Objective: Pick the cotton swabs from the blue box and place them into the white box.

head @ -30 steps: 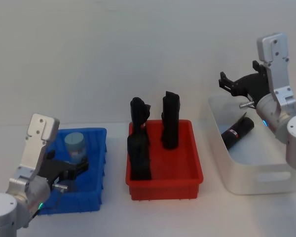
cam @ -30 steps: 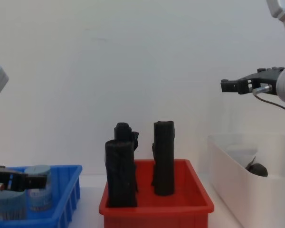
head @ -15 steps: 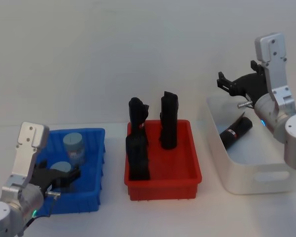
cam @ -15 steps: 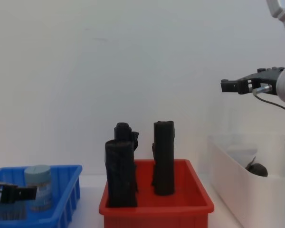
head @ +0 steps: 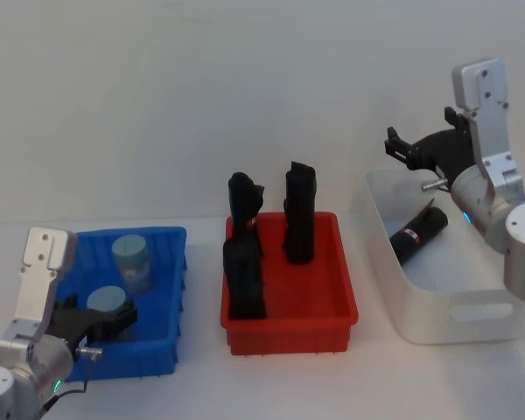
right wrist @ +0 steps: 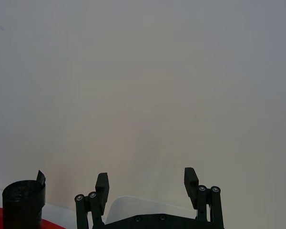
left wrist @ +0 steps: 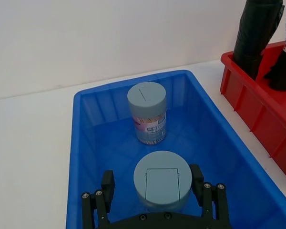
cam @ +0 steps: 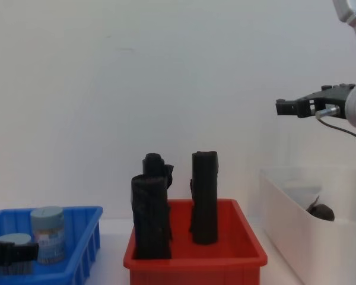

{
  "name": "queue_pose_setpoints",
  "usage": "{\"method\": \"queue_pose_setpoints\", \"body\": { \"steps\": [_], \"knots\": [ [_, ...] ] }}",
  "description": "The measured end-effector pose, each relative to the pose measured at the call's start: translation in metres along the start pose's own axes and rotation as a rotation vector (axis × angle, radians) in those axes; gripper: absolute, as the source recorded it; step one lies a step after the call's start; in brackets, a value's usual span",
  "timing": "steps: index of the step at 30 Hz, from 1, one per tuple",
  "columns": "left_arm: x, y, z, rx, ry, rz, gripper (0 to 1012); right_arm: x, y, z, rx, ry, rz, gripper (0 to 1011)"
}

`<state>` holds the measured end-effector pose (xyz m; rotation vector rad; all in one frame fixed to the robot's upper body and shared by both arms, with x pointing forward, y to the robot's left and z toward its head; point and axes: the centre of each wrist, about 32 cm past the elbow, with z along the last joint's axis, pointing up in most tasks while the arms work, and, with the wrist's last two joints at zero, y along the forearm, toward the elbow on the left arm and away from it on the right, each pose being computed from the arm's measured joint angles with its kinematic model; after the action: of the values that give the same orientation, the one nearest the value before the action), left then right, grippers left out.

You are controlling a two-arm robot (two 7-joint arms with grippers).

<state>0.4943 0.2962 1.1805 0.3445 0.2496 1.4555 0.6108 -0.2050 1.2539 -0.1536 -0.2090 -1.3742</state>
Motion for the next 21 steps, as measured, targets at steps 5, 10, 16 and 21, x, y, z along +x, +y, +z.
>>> {"method": "queue_pose_setpoints", "body": {
  "steps": [5, 10, 16, 21],
  "knots": [
    [0.0007, -0.0019, -0.0025, -0.001, 0.016, -0.007, 1000, 0.0000, 0.0000, 0.0000, 0.000, 0.000, 0.000, 1002],
    [0.0008, -0.0033, -0.0031, -0.003, 0.025, -0.013, 1000, 0.0000, 0.0000, 0.0000, 0.000, 0.000, 0.000, 1002],
    [0.0009, -0.0045, -0.0037, -0.004, 0.033, -0.019, 966, 0.0000, 0.0000, 0.0000, 0.000, 0.000, 0.000, 1002],
    [0.0010, -0.0051, -0.0040, -0.006, 0.037, -0.022, 831, 0.0000, 0.0000, 0.0000, 0.000, 0.000, 0.000, 1002]
  ]
}}
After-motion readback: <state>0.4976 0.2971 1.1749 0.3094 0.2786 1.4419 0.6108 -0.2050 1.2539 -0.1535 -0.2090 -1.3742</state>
